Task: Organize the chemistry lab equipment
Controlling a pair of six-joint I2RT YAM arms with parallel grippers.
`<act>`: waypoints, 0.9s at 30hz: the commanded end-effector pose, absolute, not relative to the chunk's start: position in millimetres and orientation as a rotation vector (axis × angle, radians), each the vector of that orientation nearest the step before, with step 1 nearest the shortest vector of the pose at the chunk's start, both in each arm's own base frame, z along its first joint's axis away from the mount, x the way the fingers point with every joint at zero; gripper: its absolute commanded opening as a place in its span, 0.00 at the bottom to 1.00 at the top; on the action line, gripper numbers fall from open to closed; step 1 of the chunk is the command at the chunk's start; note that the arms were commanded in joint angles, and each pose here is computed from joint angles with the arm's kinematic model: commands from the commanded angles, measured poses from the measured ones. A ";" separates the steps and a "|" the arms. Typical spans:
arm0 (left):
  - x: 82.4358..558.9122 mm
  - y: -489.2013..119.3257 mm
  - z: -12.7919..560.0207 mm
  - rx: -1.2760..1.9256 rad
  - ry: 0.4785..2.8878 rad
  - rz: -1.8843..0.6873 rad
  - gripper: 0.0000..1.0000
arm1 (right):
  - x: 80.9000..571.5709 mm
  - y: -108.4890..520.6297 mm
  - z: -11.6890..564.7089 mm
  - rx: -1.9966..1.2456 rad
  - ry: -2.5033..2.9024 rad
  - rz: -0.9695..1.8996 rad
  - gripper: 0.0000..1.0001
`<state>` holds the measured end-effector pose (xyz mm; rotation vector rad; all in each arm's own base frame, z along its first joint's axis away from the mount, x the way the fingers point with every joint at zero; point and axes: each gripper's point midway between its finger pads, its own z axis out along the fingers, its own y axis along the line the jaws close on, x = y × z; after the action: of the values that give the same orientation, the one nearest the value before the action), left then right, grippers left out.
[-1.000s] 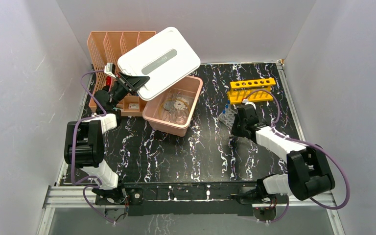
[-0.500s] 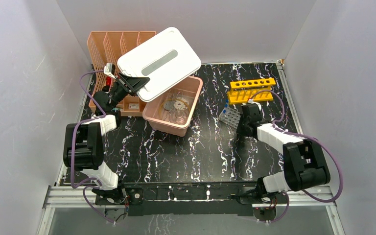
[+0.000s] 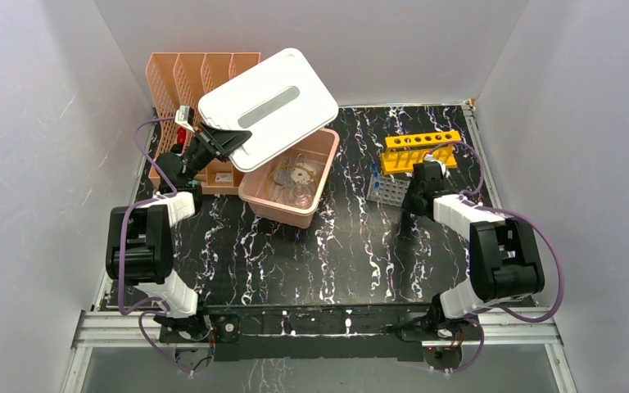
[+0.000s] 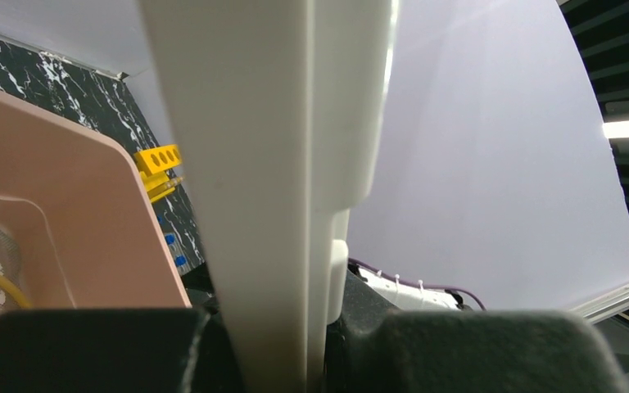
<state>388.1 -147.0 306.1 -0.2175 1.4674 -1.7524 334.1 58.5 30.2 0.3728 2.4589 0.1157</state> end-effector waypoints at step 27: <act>355.5 -136.5 342.7 -0.487 1.184 -1.431 0.00 | 360.8 202.7 302.1 -0.044 1.669 1.239 0.60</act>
<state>353.2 -145.5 327.5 -0.3492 1.3126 -1.4809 359.5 155.9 208.5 0.1513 1.9947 0.8998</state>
